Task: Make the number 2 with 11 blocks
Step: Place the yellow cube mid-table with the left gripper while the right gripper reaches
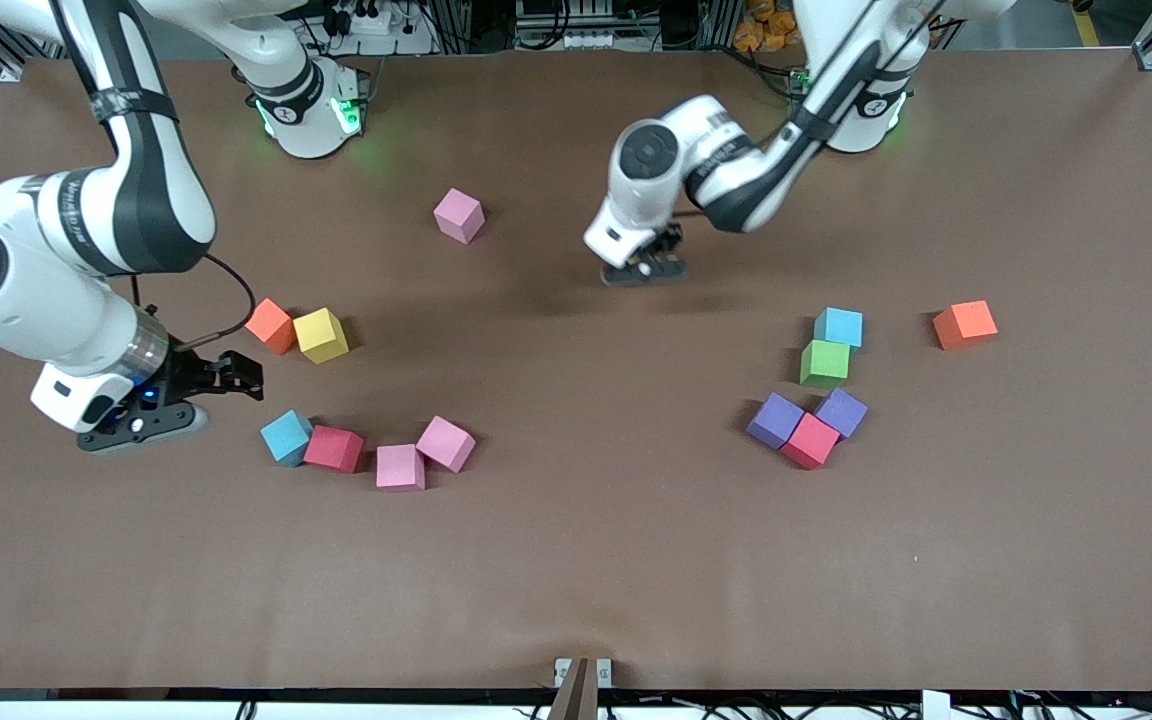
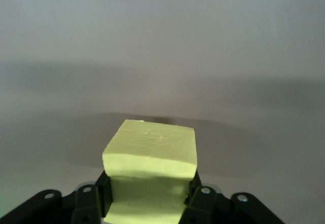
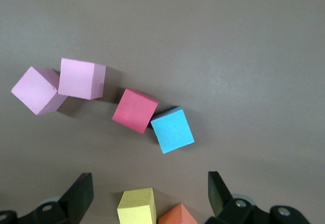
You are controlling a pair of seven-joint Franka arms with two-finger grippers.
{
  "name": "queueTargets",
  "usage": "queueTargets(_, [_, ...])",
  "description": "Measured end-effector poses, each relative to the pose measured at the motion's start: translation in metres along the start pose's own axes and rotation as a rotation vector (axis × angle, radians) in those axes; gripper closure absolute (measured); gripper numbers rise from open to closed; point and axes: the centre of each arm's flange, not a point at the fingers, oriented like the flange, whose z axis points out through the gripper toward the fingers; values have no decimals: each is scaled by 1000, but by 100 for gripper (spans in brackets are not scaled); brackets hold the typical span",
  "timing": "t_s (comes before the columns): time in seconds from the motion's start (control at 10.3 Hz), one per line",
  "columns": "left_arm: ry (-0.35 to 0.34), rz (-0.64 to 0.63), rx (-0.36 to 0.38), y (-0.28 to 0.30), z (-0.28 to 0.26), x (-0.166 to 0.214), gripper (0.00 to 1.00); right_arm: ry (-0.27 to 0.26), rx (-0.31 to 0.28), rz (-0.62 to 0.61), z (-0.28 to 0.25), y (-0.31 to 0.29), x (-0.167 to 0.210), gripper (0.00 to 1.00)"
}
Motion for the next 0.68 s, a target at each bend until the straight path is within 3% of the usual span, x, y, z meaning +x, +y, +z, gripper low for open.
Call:
queueTargets(0.29, [-36, -22, 30, 26, 25, -57, 44, 13, -3, -46, 34, -6, -16, 0])
queueTargets(0.68, [-62, -22, 21, 40, 50, -84, 44, -18, 7, -158, 58, -14, -75, 0])
